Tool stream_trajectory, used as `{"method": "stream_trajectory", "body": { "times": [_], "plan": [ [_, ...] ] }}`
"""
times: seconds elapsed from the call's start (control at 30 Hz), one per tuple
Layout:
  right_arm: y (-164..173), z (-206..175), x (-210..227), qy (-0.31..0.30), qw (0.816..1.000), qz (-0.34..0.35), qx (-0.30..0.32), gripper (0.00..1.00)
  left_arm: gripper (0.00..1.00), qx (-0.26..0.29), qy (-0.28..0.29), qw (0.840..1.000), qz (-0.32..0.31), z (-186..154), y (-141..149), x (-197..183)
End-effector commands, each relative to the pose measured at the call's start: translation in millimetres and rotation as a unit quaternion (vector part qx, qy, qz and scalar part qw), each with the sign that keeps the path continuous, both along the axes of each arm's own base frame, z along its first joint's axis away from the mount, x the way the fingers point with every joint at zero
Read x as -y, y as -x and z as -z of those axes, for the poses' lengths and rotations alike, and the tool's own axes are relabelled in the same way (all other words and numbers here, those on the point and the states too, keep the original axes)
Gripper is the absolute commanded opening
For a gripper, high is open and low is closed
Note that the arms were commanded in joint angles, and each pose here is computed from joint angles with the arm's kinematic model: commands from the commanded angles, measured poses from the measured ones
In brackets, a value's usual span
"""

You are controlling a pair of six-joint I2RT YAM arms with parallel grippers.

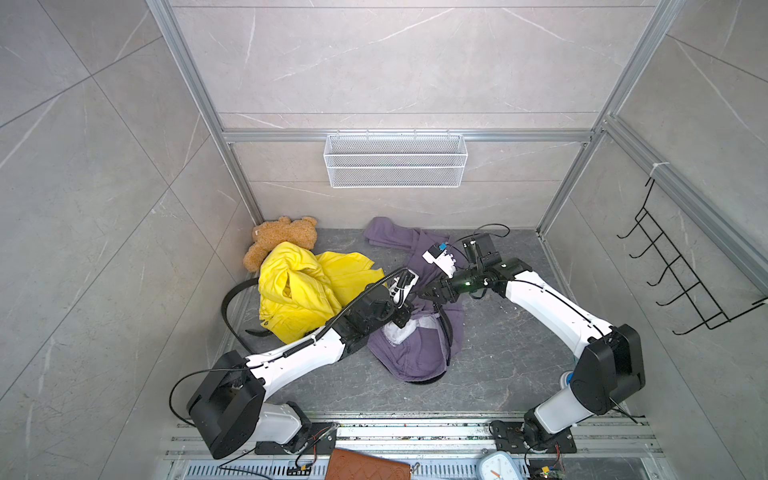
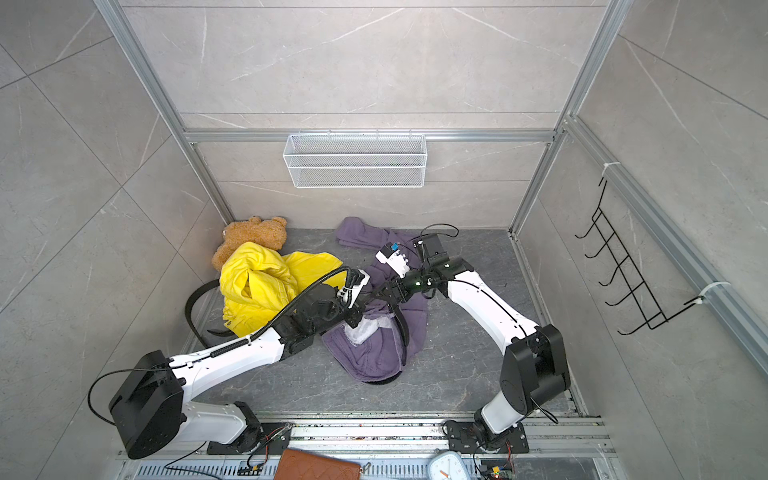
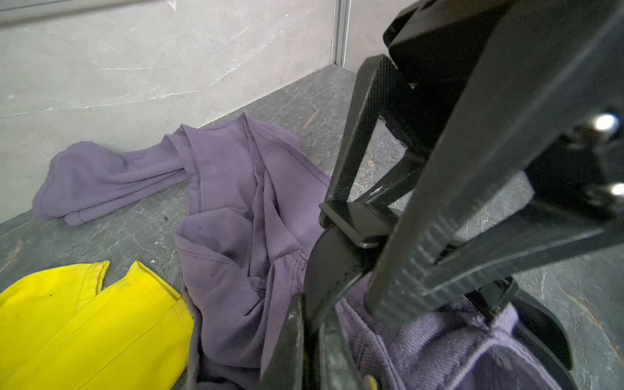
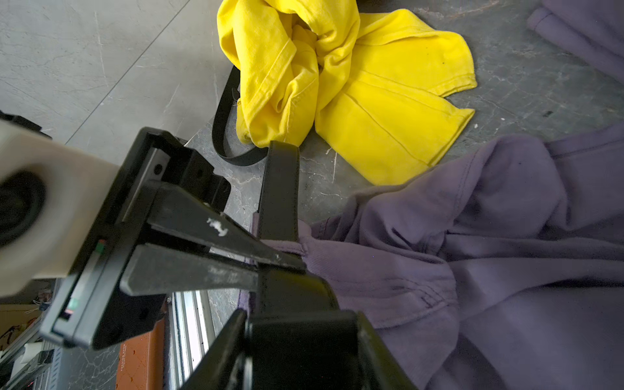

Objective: Remove the belt from the trousers

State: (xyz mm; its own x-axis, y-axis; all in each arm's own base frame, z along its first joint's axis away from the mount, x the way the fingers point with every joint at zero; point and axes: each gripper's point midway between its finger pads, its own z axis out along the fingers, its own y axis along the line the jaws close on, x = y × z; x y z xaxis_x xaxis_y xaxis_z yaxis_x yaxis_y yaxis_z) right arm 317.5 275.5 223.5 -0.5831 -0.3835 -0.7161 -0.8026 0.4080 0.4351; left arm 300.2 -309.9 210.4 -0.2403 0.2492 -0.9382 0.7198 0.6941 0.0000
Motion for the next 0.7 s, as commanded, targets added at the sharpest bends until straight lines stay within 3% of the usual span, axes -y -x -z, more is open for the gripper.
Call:
{"method": "stream_trajectory", "body": {
  "times": [0.0,0.67],
  "plan": [
    [-13,-16,17,-0.01,0.999,0.044,0.02,0.0,0.0,-0.001,-0.002,0.991,-0.135,0,-20,-54],
    [-19,6,62,0.062,0.993,0.102,-0.012,0.0,0.0,0.001,-0.039,0.937,-0.346,-4,-33,-167]
  ]
}}
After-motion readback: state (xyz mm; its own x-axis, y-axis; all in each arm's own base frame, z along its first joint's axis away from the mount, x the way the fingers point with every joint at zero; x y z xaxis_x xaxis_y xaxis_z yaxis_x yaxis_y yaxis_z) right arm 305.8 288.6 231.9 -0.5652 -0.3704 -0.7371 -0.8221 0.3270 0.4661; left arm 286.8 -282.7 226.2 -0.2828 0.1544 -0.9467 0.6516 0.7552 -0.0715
